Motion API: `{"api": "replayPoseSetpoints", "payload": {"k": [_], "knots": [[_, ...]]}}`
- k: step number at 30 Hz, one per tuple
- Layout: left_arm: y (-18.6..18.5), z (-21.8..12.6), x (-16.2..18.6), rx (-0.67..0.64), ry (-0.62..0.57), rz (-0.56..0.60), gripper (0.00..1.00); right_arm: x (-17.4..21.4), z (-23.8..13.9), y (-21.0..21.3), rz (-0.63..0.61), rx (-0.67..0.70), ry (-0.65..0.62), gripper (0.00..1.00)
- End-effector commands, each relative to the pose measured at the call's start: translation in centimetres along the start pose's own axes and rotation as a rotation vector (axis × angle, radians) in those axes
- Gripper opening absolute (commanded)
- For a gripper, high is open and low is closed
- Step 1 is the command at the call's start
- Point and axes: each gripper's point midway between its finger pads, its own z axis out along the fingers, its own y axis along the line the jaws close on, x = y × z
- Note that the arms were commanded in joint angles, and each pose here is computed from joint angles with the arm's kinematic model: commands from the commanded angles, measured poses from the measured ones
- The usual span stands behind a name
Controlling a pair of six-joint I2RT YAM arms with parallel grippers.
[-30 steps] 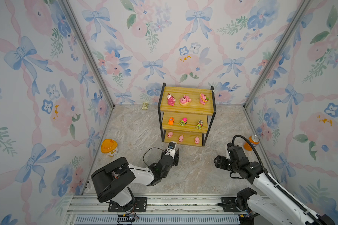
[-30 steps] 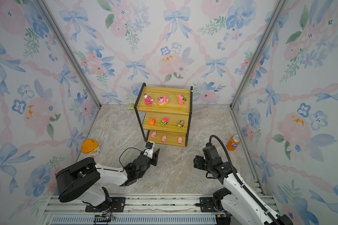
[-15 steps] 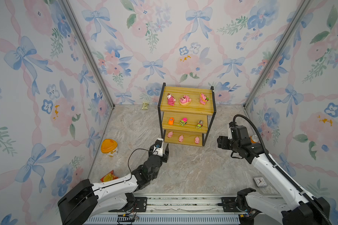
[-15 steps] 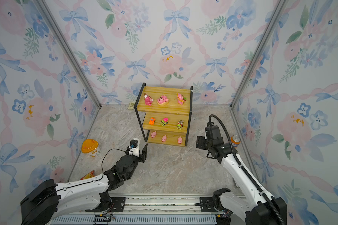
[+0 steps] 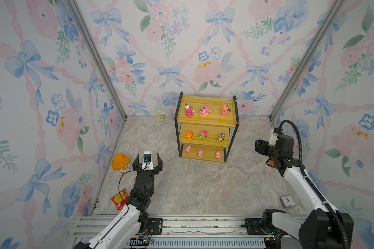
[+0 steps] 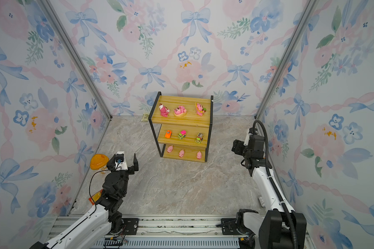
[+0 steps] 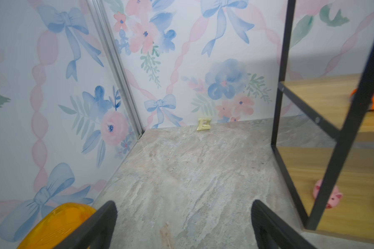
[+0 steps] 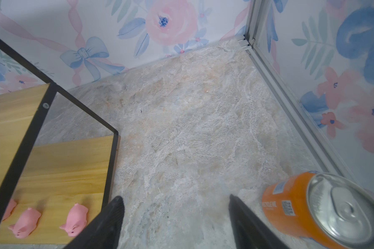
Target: Place and organize the plastic toys onto the shelf
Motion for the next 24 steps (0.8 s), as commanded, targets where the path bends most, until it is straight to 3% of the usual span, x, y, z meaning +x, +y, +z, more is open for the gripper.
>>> {"api": "replayPoseSetpoints", "payload": {"k": [1,4,9,19,24], "knots": [[0.1,0.2,0.4,0.124,-0.054,-0.107,0.98,-0.8,1.2,-0.4,-0.007,-0.045,-0.088,0.78],[1.4,0.7,1.3,0.114,-0.049,-0.171,0.98,0.1,2.2,-1.5,-0.028,-0.028,-0.101,0.78],[-1.0,3.1,2.7,0.227,0.038,-0.159,0.97,1.4,3.7,-2.0,-0.041,-0.032,-0.134,0.77],[-1.9,7.1,5.2,0.22,0.07,-0.162,0.97,4.2,5.0,-1.5,-0.086,-0.025,-0.224,0.76],[-1.8,8.0,6.2,0.193,0.094,-0.167,0.97,5.2,6.7,0.7,-0.224,0.02,-0.218,0.75]]}}
